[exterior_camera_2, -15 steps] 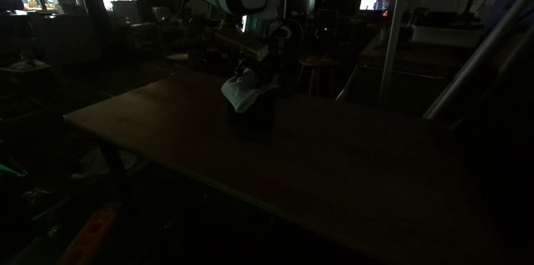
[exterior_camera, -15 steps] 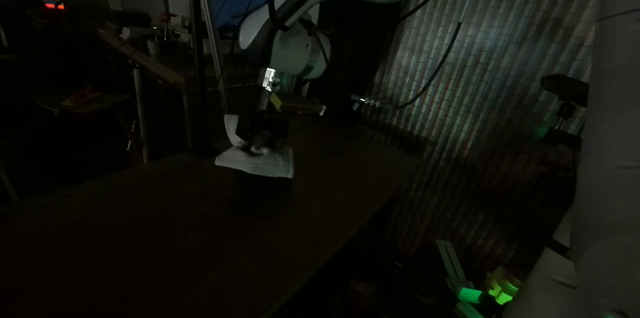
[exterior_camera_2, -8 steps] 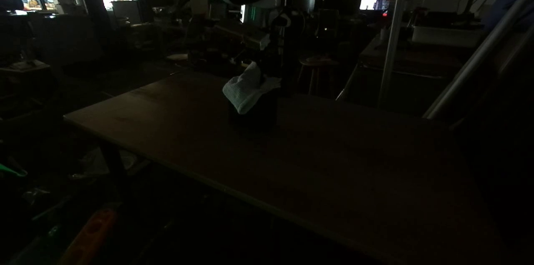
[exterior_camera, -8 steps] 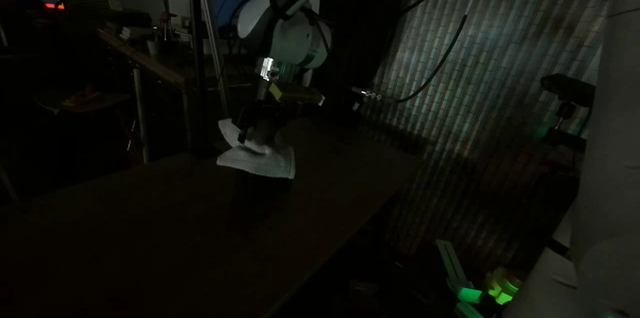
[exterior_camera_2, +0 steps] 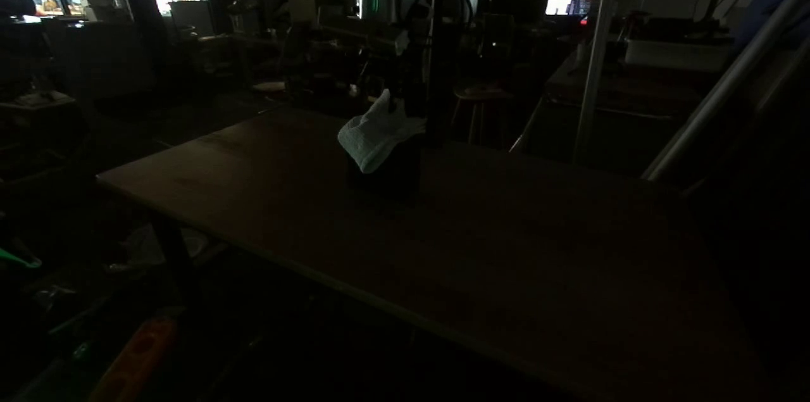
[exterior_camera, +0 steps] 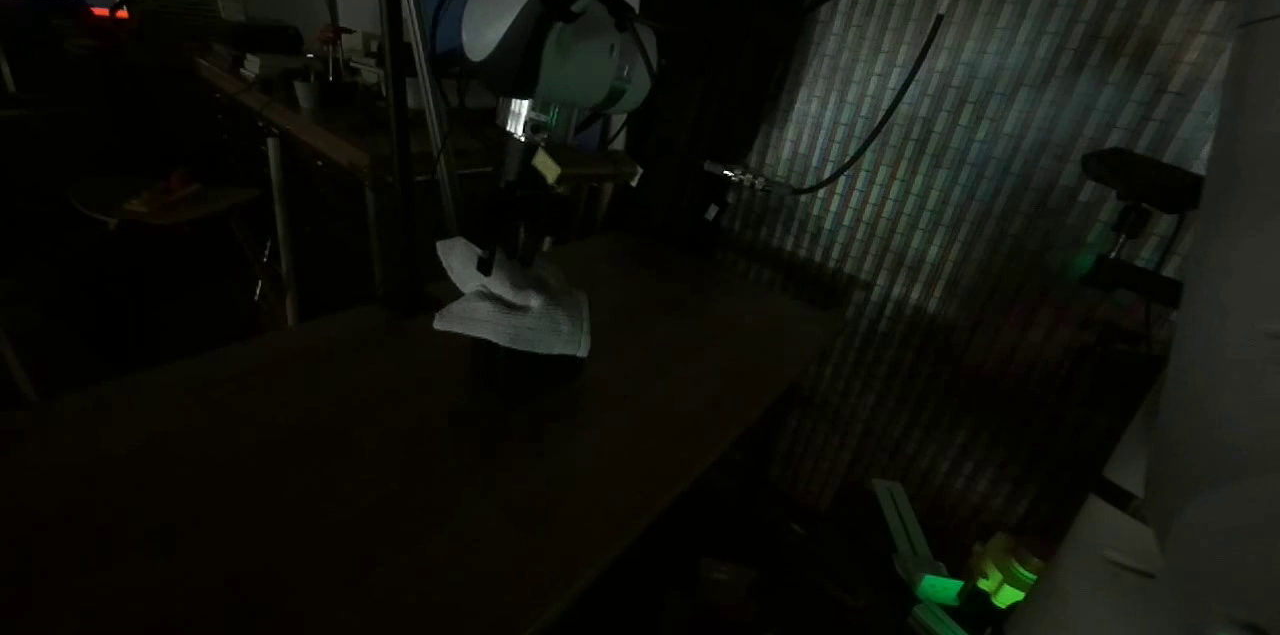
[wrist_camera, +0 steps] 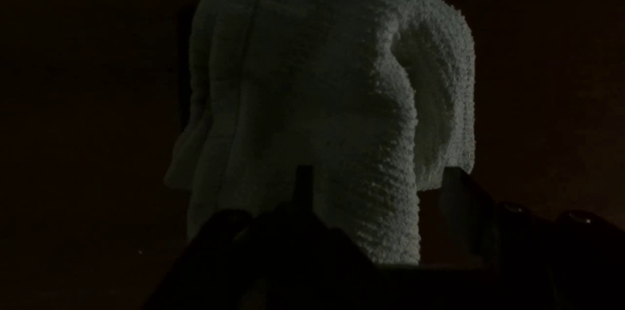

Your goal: Pick up the towel and put it in the box

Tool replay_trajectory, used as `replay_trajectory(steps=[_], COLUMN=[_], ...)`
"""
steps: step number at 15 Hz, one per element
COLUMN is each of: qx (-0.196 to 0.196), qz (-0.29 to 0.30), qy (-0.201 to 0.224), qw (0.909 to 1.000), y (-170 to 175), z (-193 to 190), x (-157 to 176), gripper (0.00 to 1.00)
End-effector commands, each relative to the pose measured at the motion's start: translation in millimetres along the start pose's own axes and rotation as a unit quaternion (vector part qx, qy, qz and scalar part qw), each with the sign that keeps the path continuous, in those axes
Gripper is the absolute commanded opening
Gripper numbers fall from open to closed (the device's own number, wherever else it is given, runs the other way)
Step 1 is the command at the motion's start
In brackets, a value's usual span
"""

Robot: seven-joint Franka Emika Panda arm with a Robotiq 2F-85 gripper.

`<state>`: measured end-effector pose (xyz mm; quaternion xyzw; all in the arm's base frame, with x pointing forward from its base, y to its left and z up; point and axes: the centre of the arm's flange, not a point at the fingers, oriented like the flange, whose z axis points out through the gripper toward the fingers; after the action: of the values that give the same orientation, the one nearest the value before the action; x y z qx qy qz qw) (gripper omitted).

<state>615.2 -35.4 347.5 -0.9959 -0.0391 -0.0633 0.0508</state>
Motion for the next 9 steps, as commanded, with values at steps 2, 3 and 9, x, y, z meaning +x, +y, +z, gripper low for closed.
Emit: replay_trajectory(steps=[2, 3, 9], qx=[-0.025, -0.028, -0.032], qz=[-0.034, -0.038, -0.057], qy=[-0.001, -0.002, 0.0], qw=[0.9991, 0.9989, 0.9979], y=[-9.7, -10.6, -24.0], z=[-17.5, -18.2, -18.1], x=[3.0, 2.9, 5.1], gripper=[0.31, 0.24, 0.07])
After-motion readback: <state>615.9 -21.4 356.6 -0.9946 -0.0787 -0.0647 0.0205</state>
